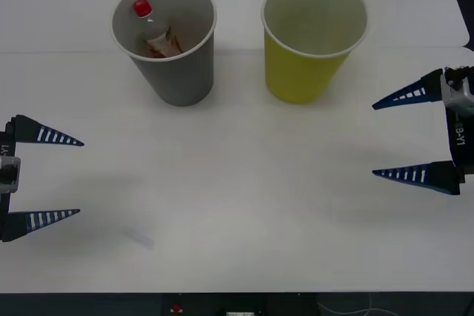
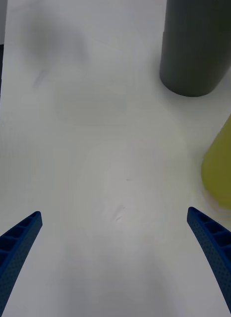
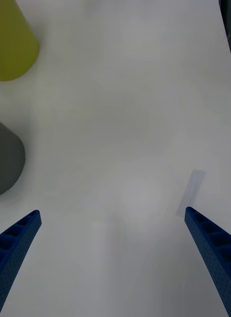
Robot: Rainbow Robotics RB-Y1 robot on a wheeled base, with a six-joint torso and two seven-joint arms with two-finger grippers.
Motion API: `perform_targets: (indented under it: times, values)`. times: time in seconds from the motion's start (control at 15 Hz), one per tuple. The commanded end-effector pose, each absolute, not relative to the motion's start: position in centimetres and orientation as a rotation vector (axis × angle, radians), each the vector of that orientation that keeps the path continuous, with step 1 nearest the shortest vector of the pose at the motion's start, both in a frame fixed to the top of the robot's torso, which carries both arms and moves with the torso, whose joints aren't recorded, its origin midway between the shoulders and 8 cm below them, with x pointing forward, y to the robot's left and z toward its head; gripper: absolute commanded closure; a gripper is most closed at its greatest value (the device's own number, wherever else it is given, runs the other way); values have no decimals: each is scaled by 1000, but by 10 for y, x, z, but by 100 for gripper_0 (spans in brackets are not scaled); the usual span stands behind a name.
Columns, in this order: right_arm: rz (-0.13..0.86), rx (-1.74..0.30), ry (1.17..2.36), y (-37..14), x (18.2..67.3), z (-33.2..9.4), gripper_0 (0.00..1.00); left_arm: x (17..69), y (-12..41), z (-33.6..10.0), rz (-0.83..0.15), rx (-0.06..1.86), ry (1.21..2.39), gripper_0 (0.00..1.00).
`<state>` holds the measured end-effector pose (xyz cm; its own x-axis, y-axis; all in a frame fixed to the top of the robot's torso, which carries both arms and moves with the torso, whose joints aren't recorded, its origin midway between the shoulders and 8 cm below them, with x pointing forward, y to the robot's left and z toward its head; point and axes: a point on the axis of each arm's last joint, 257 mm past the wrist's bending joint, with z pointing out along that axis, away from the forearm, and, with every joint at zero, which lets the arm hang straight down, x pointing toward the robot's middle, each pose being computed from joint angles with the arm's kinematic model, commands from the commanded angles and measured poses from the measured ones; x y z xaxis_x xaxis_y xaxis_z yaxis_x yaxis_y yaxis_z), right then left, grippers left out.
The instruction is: Put the can into the green bin and the plastic bottle into the gray bin
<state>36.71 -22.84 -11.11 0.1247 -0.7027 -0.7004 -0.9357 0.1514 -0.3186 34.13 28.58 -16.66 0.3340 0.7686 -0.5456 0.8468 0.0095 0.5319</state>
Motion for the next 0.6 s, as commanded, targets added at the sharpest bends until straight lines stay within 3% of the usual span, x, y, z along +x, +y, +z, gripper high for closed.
perform_targets:
  times: [0.07, 0.6]
  values:
    - [321, -1658, 1678, -253, 358, -119, 0, 341, 286, -167, -118, 1762, 1444, 0]
    - [259, -1669, 1684, -289, 345, -136, 0, 341, 286, -167, -118, 1762, 1444, 0]
